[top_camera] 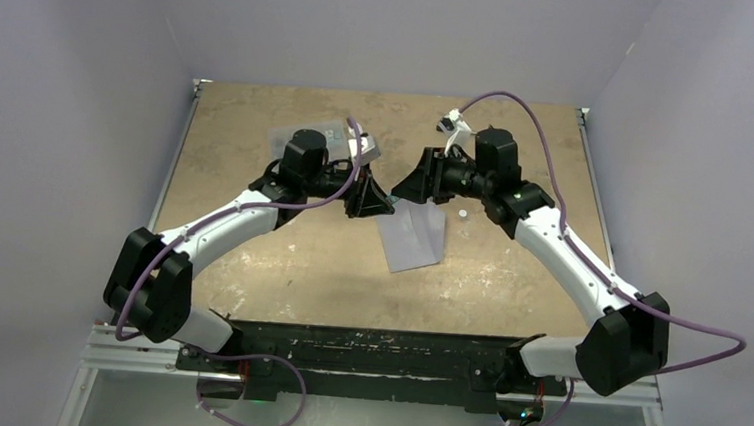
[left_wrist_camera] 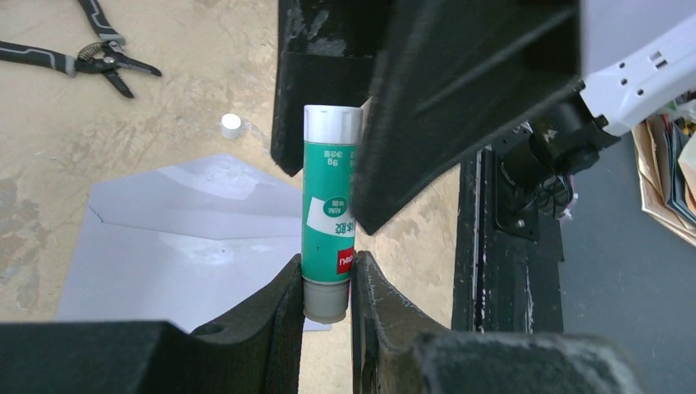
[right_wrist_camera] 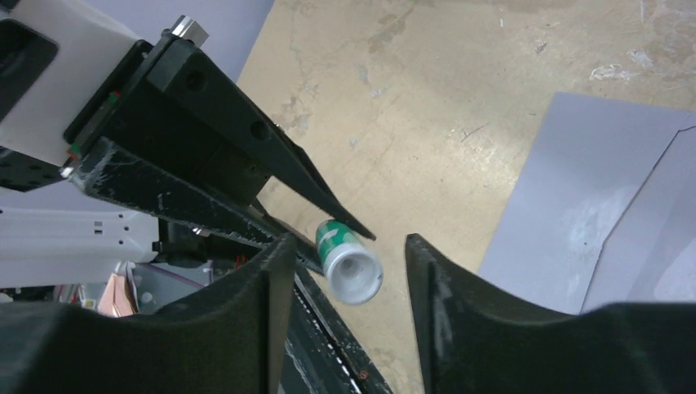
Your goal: Place the letter into the envelope and seal it
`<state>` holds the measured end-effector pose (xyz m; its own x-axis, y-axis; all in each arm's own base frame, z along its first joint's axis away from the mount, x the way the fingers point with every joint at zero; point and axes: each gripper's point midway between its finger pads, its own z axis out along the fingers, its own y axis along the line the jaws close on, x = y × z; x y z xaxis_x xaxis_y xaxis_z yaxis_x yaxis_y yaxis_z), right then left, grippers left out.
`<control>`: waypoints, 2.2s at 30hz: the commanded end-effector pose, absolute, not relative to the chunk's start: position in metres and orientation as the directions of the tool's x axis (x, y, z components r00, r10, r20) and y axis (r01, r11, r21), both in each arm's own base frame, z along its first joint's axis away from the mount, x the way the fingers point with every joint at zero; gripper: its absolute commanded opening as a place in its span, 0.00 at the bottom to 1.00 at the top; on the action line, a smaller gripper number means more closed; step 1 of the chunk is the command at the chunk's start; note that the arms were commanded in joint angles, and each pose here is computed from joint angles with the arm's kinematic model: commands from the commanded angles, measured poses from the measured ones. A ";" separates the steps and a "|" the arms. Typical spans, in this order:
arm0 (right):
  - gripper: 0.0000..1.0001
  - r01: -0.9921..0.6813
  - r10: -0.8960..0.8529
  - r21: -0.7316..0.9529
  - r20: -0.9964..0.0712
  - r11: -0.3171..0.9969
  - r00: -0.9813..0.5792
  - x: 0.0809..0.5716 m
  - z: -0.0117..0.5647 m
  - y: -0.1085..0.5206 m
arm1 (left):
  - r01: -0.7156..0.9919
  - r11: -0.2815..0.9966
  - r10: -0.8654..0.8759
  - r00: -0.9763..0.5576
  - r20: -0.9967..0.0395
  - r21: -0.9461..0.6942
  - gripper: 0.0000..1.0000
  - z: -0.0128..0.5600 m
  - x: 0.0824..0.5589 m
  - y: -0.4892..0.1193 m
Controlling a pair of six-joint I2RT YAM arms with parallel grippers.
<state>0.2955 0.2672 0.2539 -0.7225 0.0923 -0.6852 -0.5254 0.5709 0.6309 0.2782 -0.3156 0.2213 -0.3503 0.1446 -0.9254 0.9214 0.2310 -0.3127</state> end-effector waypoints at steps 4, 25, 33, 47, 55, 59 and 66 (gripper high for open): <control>0.41 -0.607 0.021 0.627 -0.704 0.488 -0.710 0.292 0.257 0.281 | 0.957 0.165 0.146 -0.262 -0.954 -0.238 0.00 0.241 0.273 -0.317; 0.07 -0.665 -0.067 0.642 -0.699 0.381 -0.712 0.270 0.253 0.294 | 0.956 0.177 0.165 -0.262 -0.951 -0.233 0.01 0.241 0.272 -0.315; 0.00 -0.614 0.134 0.501 -0.829 0.609 -0.544 0.307 0.272 0.262 | 0.846 0.490 0.045 -0.266 -0.963 -0.211 0.77 0.257 0.311 -0.290; 0.00 -0.175 0.089 0.182 -0.895 0.968 -0.436 0.341 0.156 0.218 | 0.390 0.684 -0.260 -0.659 -0.706 -0.616 0.16 0.160 0.365 -0.292; 0.00 -0.151 -0.005 0.069 -0.898 0.986 -0.440 0.338 0.117 0.220 | 0.277 0.720 -0.235 -0.765 -0.600 -0.636 0.01 0.085 0.411 -0.323; 0.00 -0.188 -0.034 0.060 -0.887 0.980 -0.460 0.337 0.101 0.228 | 0.217 0.727 -0.261 -0.790 -0.555 -0.651 0.00 0.072 0.432 -0.334; 0.00 -0.214 -0.058 0.058 -0.865 0.975 -0.498 0.341 0.085 0.240 | 0.136 0.764 -0.270 -0.820 -0.505 -0.630 0.00 0.040 0.432 -0.332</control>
